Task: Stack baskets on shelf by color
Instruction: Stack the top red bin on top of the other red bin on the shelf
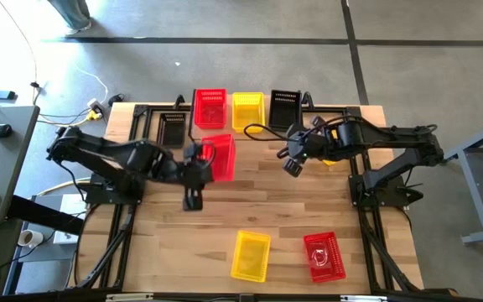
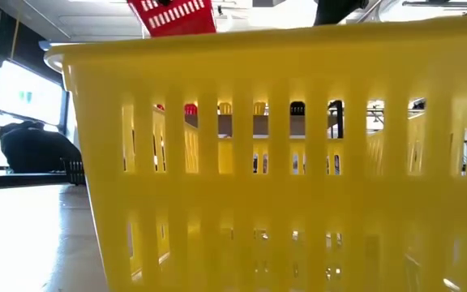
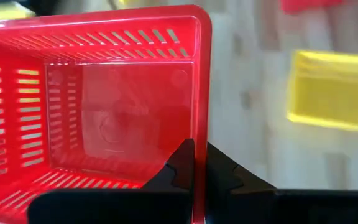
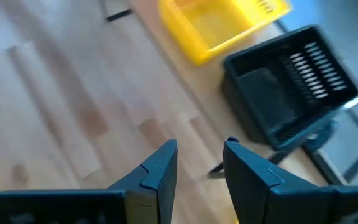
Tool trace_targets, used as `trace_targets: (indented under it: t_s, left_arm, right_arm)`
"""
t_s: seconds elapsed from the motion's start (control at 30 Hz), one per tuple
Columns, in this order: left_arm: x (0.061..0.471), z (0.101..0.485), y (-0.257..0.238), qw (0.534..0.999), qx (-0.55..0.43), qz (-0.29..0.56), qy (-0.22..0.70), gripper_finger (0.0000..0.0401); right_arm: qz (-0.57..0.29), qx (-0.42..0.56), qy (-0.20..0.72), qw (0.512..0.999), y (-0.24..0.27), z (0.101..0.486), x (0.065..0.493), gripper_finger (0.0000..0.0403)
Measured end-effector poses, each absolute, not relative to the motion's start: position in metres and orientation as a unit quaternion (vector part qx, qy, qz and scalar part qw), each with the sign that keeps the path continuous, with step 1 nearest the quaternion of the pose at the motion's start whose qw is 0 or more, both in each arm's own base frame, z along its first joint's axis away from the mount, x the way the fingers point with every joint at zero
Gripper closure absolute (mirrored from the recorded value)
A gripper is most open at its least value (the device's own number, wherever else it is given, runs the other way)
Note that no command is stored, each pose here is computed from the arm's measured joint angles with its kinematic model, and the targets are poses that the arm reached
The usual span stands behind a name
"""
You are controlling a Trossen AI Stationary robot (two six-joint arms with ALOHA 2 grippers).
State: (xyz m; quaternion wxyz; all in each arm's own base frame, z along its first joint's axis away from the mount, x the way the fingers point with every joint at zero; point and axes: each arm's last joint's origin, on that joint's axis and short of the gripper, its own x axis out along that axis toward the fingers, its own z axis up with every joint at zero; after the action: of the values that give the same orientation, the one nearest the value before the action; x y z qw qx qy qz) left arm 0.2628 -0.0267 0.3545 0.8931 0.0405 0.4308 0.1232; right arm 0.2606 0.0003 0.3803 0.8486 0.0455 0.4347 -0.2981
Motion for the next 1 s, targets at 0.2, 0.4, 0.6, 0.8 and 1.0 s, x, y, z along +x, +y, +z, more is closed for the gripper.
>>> trace_targets:
  t_s: [0.2, 0.4, 0.6, 0.8, 1.0]
  left_arm:
    - [0.26, 0.376, 0.012, 0.878, 0.107, 0.185, 0.429, 0.0401]
    - [0.254, 0.379, 0.055, 0.853, 0.134, 0.227, 0.451, 0.0401]
    - [0.241, 0.377, 0.095, 0.833, 0.132, 0.241, 0.481, 0.0401]
    - [0.229, 0.376, 0.124, 0.841, 0.1, 0.22, 0.485, 0.0401]
    - [0.23, 0.367, 0.141, 0.842, 0.076, 0.198, 0.496, 0.0401]
  right_arm:
    - [-0.349, 0.015, 0.428, 0.834, -0.016, 0.381, 0.259, 0.0288]
    - [-0.36, 0.002, 0.442, 0.822, -0.035, 0.381, 0.257, 0.0288]
    - [-0.39, 0.022, 0.437, 0.81, -0.055, 0.382, 0.255, 0.0288]
    - [-0.411, 0.037, 0.433, 0.801, -0.069, 0.382, 0.252, 0.0288]
    - [-0.406, 0.056, 0.436, 0.801, -0.075, 0.382, 0.251, 0.0288]
